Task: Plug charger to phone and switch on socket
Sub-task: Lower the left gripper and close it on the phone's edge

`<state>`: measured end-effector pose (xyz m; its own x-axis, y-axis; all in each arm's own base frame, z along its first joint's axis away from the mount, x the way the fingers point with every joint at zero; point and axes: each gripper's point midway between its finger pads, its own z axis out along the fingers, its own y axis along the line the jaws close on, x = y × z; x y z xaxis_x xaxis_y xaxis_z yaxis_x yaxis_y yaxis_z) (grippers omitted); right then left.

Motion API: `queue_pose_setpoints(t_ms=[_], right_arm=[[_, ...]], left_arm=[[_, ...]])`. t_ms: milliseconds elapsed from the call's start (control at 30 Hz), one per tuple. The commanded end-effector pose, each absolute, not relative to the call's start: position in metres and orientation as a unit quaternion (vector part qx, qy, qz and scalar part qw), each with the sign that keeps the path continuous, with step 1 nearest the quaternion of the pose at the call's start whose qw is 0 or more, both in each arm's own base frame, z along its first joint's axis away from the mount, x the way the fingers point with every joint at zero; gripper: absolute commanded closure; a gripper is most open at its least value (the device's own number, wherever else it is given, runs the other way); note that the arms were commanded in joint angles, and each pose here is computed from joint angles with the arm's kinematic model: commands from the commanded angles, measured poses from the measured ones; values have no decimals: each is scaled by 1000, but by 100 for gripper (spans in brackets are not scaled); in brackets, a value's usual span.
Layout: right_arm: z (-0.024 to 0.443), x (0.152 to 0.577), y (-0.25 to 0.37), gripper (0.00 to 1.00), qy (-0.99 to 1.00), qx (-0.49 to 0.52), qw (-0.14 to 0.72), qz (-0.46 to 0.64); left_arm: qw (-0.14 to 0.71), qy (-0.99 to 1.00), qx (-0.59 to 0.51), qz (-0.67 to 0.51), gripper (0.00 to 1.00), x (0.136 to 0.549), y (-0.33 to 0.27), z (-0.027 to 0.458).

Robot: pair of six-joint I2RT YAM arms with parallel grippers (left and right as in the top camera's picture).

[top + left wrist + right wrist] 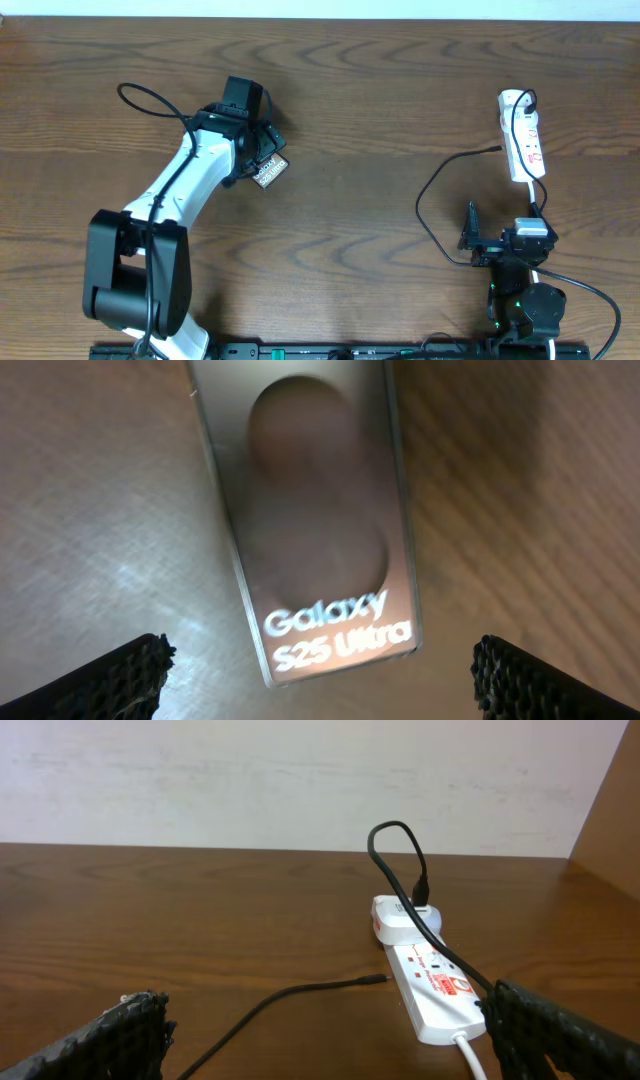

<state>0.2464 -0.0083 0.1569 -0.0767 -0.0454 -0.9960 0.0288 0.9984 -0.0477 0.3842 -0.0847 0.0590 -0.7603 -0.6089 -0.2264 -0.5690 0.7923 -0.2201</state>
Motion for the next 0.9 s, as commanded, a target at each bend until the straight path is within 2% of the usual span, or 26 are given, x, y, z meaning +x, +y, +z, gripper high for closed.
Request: queue_pose_setpoints(t_ms=[0, 400, 600, 867], right_arm=[[156, 246, -8, 1, 733, -9, 679, -27], [156, 246, -8, 1, 733, -9, 679, -27], [156, 246, -8, 1, 733, -9, 679, -27], [156, 246, -8, 1, 733, -9, 679, -27]], left_arm=[[140, 933, -325, -66, 2, 392, -86, 48], [129, 925, -354, -53, 2, 435, -66, 40], [71, 931, -357, -36, 2, 420, -66, 7], [53, 931, -357, -55, 2, 416, -75, 5]])
